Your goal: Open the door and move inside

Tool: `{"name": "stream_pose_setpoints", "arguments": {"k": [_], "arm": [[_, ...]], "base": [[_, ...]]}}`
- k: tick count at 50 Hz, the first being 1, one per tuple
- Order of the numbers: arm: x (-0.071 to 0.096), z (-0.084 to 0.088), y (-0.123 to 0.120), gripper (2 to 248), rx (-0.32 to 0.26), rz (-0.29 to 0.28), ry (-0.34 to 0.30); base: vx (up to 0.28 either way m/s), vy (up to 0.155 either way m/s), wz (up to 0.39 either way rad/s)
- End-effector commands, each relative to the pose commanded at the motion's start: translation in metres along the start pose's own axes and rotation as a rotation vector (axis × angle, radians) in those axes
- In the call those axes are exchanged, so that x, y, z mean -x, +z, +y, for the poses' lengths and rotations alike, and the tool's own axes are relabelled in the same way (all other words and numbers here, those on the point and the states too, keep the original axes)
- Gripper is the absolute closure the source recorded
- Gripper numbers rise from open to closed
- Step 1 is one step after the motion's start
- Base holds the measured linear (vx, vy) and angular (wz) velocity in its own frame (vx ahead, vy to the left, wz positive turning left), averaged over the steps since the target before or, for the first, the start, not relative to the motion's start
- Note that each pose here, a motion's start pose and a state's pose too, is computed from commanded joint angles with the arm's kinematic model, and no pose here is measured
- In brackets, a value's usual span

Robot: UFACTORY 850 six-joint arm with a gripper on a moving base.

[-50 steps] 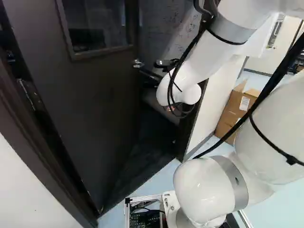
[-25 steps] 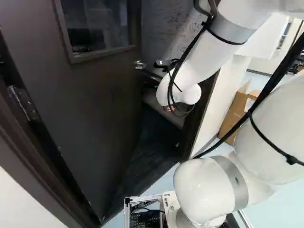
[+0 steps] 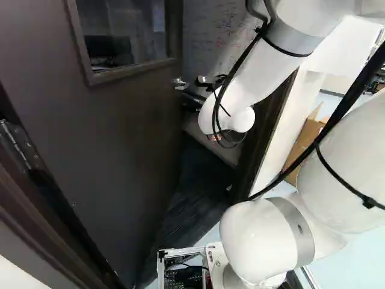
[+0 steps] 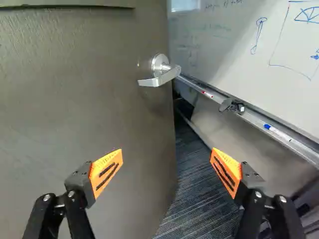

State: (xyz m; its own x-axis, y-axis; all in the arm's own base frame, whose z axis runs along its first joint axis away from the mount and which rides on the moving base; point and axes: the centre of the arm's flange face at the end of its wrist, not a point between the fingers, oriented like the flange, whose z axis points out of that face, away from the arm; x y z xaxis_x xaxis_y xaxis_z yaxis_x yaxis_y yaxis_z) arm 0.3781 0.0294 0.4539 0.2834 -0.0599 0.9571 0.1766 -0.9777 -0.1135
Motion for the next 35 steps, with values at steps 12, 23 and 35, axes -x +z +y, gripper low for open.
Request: {"name": "stream_pose_setpoints", "arguments": {"k": [12, 23, 35], "arm": [[0.0, 0.0, 0.0, 3, 0.0, 0.0, 0.0], [0.0, 0.0, 0.0, 3, 0.0, 0.0, 0.0], [0.0, 0.0, 0.0, 3, 0.0, 0.0, 0.0]], "base": [[0.048, 0.058, 0.149], [0.06, 0.07, 0.19], [0.057, 0.039, 0.061]]}}
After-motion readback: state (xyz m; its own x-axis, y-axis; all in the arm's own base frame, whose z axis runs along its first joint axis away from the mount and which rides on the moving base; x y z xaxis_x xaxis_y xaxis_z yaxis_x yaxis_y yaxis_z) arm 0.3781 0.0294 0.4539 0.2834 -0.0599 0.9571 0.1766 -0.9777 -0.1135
